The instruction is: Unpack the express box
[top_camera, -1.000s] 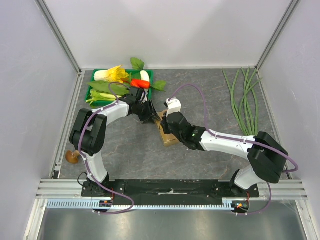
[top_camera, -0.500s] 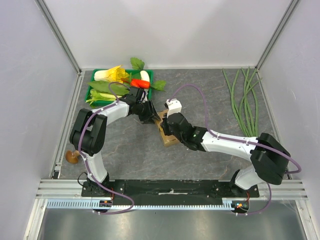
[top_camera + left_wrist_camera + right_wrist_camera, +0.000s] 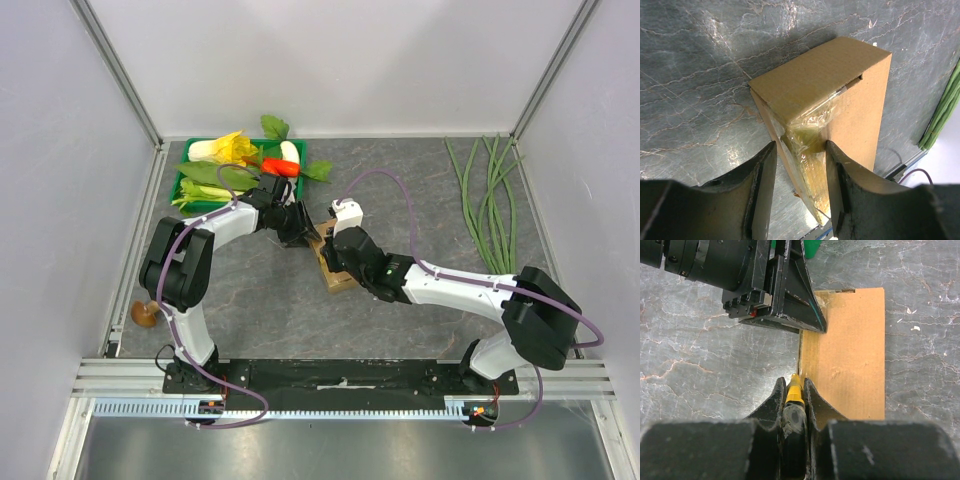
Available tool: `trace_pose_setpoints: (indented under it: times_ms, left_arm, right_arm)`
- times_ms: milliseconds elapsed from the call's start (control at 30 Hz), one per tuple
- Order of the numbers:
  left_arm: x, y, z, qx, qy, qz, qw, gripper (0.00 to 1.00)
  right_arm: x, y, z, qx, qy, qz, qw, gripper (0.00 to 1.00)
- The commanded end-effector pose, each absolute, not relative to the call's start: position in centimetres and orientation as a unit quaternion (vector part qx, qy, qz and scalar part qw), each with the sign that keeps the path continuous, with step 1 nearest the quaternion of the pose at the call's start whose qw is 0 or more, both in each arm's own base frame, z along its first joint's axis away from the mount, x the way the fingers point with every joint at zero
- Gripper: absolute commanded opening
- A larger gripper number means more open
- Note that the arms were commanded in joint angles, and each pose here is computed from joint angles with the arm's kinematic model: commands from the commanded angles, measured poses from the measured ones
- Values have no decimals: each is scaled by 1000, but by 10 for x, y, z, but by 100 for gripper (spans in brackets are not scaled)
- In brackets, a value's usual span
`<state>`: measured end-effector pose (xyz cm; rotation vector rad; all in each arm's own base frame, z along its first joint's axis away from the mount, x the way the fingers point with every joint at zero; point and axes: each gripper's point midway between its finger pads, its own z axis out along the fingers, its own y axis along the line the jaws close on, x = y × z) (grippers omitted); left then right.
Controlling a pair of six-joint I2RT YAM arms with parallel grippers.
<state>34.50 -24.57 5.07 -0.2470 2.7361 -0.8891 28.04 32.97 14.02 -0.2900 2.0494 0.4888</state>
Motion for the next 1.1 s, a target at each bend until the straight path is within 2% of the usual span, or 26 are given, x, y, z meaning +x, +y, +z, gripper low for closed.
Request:
trace_pose_setpoints:
  times_ms: [0,300,533,1067]
  left_arm:
    - [322,-217,9,-103,967,-219,85,49]
    - [322,-217,9,-102,967,-220,85,49]
    - [323,-218,8,-107,966,-220,83,49]
    - [325,-216,6,-108,967,-216,83,49]
  right_arm:
    - [279,326,134,-120,847,184,484,0]
    - [274,318,124,-121,856,170,473,0]
    - [263,318,106,-140,874,159,436,0]
    - [248,302,102,-166,878,149,423,0]
